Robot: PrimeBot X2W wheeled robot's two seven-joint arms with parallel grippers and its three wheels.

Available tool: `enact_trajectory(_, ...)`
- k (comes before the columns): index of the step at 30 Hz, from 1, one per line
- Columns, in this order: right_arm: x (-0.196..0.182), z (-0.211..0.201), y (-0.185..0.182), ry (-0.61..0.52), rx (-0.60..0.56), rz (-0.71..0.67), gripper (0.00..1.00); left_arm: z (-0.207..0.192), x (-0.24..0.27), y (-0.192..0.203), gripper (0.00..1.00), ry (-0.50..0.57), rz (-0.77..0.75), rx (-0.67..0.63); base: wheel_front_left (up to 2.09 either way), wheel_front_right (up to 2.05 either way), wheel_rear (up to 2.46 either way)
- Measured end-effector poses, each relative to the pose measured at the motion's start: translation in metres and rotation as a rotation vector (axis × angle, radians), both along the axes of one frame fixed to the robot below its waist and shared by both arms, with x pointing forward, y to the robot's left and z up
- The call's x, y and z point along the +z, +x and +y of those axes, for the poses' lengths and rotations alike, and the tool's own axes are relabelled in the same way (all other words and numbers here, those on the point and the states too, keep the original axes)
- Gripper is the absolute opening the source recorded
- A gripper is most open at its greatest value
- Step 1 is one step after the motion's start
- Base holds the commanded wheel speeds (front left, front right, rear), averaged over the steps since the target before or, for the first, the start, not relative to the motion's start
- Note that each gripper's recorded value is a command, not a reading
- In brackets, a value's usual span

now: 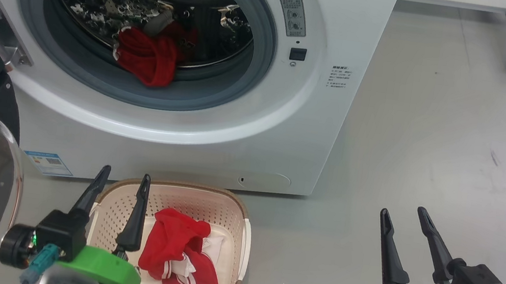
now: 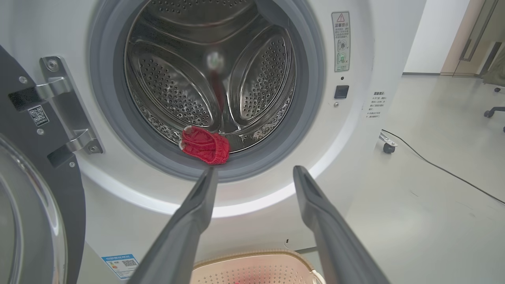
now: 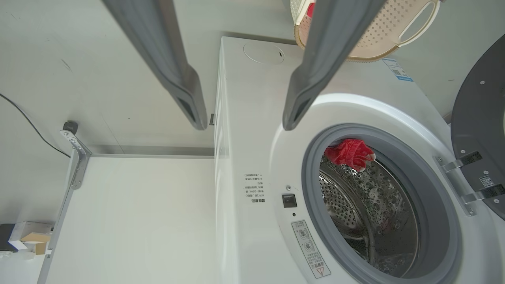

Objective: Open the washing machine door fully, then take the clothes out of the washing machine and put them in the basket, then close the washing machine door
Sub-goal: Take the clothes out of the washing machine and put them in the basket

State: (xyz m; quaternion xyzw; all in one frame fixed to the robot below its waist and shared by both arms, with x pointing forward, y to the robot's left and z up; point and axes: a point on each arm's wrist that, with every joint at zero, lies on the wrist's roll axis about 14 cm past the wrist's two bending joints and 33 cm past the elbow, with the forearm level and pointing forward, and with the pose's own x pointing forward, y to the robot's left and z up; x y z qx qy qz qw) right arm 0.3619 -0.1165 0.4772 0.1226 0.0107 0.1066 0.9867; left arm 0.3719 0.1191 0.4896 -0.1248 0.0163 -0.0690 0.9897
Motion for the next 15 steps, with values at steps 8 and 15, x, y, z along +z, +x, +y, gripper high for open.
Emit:
enact_trajectory(8, -0.012, 0.005, 0.013, 0.004, 0.013, 0.031, 1.0, -0.008, -0.007, 0.037, 1.0, -0.02, 0.038, -0.03, 0.0, 0.0, 0.0)
enact_trajectory(15, -0.024, 0.006, 0.034, 0.007, 0.015, 0.053, 1.0, -0.016, -0.034, 0.083, 1.0, -0.033, 0.149, -0.062, 0.0, 0.0, 0.0)
